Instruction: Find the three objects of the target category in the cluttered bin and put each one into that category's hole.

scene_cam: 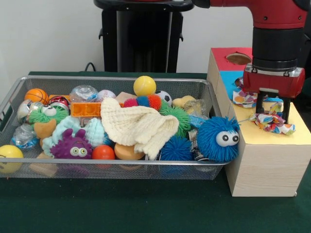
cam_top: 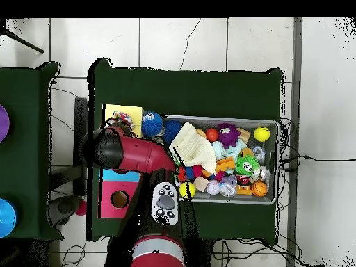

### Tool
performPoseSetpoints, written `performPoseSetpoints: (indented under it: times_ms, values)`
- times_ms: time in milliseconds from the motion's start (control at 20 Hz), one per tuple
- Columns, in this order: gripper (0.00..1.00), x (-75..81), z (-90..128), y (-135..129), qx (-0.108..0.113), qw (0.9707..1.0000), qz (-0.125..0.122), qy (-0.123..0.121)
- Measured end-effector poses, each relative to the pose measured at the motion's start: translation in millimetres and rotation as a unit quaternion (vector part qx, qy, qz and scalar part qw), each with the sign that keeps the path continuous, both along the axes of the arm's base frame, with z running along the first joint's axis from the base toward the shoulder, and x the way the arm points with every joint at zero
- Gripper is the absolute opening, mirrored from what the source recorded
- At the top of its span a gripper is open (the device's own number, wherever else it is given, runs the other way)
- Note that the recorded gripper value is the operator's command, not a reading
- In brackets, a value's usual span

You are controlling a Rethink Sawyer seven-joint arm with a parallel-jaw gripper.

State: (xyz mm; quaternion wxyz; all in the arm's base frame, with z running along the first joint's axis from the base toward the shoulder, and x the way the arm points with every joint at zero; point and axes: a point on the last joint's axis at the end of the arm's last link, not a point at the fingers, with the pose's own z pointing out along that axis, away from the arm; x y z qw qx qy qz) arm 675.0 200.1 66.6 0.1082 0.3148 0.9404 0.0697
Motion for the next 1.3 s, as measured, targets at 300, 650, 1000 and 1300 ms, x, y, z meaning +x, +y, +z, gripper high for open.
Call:
performPoseSetpoints:
  times_ms: [300,650,1000,1300]
  values:
    - [1.0,-0.1,5.2,-0.4,0.001,1.0,0.001,0.004]
    - [1.0,0.5,8.7,-0.4,0.002,1.0,0.001,0.004]
    - [1.0,0.6,8.9,-0.3,0.002,1.0,0.001,0.004]
    - [1.0,0.6,9.3,-0.4,0.002,1.0,0.001,0.004]
